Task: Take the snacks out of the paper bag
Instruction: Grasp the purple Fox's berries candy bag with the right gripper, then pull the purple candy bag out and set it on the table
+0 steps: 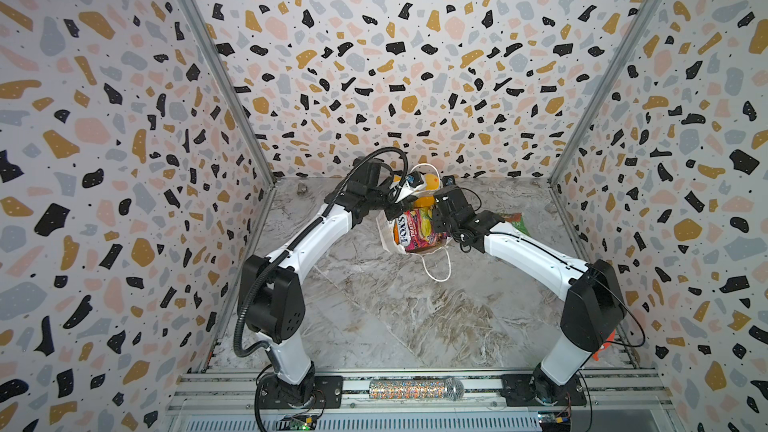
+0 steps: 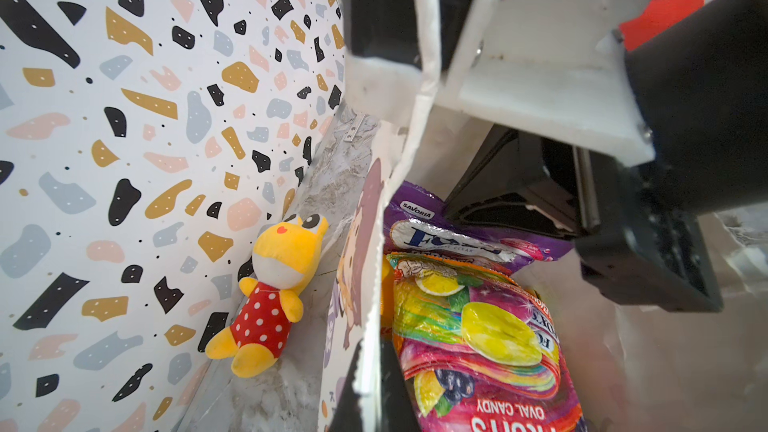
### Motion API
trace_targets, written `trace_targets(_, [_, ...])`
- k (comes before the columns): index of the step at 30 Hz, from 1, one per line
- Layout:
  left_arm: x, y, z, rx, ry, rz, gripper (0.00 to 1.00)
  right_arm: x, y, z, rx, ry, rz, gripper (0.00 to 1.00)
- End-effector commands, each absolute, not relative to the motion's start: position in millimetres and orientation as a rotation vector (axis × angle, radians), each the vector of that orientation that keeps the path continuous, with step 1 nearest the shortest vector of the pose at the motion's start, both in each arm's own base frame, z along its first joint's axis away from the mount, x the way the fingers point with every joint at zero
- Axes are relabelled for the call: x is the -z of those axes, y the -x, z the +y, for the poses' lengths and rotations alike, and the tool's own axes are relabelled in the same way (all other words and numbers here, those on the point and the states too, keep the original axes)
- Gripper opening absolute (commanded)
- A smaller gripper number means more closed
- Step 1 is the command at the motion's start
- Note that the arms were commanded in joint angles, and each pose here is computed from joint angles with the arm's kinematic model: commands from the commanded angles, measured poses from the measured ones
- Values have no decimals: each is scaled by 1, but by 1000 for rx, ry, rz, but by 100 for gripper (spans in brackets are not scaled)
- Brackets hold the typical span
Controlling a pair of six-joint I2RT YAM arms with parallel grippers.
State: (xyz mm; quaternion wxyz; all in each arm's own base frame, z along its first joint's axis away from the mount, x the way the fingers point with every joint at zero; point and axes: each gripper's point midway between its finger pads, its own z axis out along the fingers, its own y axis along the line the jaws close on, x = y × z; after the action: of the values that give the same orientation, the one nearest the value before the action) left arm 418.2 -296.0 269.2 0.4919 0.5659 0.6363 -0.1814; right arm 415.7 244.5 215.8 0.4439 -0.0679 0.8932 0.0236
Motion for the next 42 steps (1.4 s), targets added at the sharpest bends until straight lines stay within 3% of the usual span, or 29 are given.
trace_targets(1, [-291, -407, -300, 463, -1365, 1473, 0, -261, -409, 241, -103, 159, 2140, 0])
trace_targets(25, [-297, -406, -300, 466, -1346, 1460, 0, -314, -383, 246, -184, 232, 2058, 0])
trace_targets(42, [-295, -409, -301, 462, -1344, 1467, 0, -396, -341, 230, -312, 313, 1922, 0])
